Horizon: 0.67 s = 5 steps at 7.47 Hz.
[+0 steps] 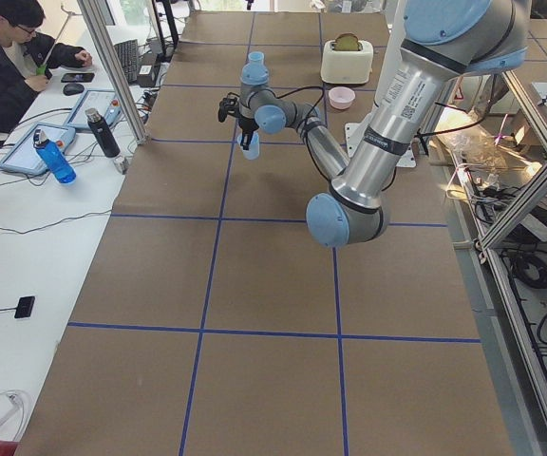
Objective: Stack blue cups with both arms
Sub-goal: 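Carry the light blue cup with the left gripper to the table center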
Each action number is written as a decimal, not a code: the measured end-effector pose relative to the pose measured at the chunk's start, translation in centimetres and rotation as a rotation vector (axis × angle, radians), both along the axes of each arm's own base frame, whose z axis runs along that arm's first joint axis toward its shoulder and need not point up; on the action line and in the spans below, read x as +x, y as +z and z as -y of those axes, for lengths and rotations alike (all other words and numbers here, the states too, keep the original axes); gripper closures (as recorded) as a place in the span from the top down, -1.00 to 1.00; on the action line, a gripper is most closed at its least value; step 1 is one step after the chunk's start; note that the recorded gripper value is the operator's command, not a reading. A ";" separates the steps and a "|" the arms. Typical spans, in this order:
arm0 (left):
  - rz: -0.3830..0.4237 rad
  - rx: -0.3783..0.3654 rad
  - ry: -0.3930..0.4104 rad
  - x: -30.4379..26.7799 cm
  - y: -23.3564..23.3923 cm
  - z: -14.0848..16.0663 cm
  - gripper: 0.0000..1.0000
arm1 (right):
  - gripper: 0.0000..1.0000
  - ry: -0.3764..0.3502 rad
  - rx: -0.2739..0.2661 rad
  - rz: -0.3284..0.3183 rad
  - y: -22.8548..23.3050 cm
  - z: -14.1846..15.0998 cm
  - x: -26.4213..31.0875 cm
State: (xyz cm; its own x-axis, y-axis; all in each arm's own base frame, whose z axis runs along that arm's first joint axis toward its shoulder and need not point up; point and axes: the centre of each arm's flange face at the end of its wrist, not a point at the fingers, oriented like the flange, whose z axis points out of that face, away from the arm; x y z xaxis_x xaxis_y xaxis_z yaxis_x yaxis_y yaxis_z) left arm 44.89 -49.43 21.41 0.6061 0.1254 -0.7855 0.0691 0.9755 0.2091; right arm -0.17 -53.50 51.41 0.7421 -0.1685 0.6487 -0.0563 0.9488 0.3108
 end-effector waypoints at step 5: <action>0.019 0.025 0.013 10.0 -4.1 -4.9 -1.00 | 1.00 -0.001 -0.010 0.007 -0.1 0.0 -0.5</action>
